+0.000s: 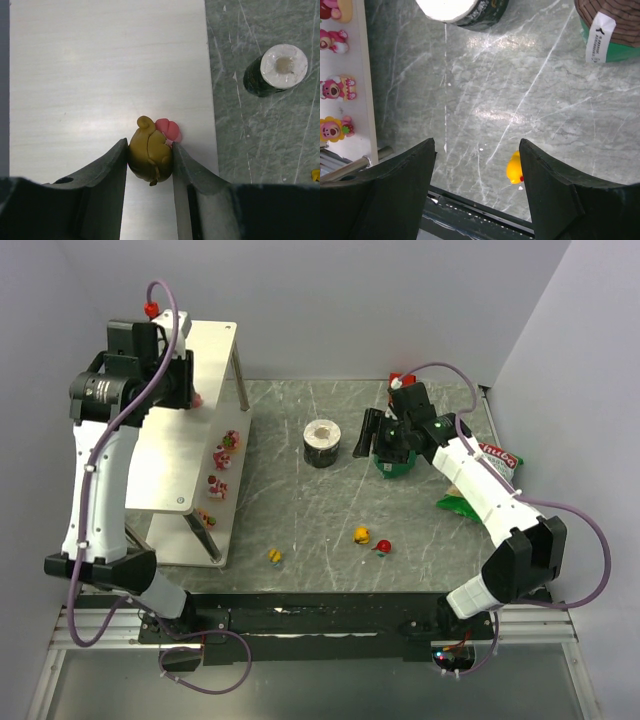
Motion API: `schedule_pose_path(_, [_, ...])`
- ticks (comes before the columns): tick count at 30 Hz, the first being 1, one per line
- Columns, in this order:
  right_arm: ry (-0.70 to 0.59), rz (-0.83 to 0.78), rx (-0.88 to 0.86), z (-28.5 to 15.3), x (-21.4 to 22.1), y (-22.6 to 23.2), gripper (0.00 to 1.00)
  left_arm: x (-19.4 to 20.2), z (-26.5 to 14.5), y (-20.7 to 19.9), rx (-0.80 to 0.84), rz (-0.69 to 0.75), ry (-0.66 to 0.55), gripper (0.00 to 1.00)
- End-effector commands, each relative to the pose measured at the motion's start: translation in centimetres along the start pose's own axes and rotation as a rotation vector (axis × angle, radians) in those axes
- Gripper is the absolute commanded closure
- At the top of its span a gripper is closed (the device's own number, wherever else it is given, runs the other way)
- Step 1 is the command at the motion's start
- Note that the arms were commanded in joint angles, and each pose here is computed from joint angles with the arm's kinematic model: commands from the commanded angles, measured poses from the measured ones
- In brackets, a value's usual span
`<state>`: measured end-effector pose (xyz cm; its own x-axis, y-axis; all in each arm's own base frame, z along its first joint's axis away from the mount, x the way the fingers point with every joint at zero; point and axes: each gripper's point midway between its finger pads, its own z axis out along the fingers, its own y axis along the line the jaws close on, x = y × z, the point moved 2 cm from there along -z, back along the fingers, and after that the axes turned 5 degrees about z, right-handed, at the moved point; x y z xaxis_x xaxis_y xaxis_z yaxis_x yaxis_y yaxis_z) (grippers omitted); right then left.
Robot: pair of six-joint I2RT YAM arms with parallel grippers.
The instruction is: Place and organize the plastic toys onto the shelf
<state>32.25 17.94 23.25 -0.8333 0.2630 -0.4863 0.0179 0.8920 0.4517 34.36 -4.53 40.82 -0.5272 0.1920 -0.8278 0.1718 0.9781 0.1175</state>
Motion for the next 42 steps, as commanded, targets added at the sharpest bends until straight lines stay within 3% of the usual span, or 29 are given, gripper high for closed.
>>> schedule_pose_path(1, [-0.043,-0.043,-0.031,-0.4,-1.1,1.9,0.25,0.5,-5.1,1.0,-0.062,-0.045,-0.063,0.99])
schedule_pose_path(8, [-0.126,-0.184,-0.156,-1.4,-2.6,7.2,0.23,2.2,-5.4,0.2,-0.018,-0.033,-0.034,0.99])
schedule_pose_path(16, [-0.245,-0.339,-0.614,-5.1,-4.3,18.4,0.27,4.2,-4.9,-0.5,0.023,-0.016,0.013,0.99])
schedule_pose_path(22, [-0.251,-0.422,-0.885,-6.1,-3.9,25.7,0.46,4.7,-5.0,-0.8,0.039,-0.010,0.011,0.99])
schedule_pose_path(26, [-0.285,-0.425,-1.002,-5.4,-4.0,29.0,0.51,4.5,-4.9,-1.3,0.068,-0.010,0.004,0.99])
schedule_pose_path(36, [-0.308,-0.422,-1.178,-5.7,-3.4,36.0,0.61,4.6,-4.9,-2.1,0.104,0.041,0.006,0.99])
schedule_pose_path(42, [-0.253,-0.412,-1.216,-5.0,-2.3,37.4,0.82,4.3,-5.1,-2.3,0.103,0.054,-0.007,0.99])
